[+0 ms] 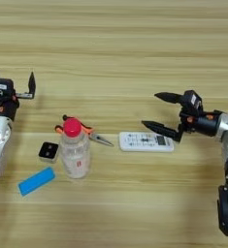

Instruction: Move the objects on the table

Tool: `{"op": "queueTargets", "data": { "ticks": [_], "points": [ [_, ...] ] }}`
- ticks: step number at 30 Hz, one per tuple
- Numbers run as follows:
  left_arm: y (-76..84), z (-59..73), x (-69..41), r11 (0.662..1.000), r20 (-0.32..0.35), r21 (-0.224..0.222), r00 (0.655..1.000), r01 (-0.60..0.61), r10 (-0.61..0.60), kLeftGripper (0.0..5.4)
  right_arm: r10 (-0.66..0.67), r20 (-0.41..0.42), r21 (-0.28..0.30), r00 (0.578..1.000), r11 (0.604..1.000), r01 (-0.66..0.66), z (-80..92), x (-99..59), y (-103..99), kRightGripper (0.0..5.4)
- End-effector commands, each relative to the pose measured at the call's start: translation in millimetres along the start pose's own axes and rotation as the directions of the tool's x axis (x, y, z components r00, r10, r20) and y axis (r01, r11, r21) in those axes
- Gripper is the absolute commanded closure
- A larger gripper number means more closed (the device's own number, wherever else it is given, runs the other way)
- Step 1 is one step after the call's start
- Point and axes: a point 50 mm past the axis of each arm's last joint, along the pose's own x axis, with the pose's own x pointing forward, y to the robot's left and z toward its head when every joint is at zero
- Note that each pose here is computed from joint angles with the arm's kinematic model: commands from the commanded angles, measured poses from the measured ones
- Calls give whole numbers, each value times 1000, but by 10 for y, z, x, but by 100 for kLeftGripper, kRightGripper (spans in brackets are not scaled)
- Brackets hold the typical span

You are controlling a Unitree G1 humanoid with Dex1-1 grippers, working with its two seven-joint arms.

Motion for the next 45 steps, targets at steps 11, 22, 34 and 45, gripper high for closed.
{"op": "queueTargets", "data": {
  "ticks": [11, 22, 34, 45],
  "points": [
    [0, 22, 37, 1000, 0, 14, 1000, 10, -10, 0, 107, -241, -18, 965, 993, -114, -176, -76, 86, 2],
    [-11, 25, 46, 1000, -3, 14, 1000, 11, -11, 0, 111, -355, 2, 928, 993, -118, -270, -97, 92, 2],
    [-5, 23, 45, 1000, -3, 14, 1000, 10, -10, 0, 106, -430, 10, 896, 994, -113, -388, -106, 146, 56],
    [-9, 23, 46, 1000, -4, 13, 1000, 10, -10, 0, 118, -436, 33, 892, 993, -115, -452, -106, 202, 176]
  ]
}}
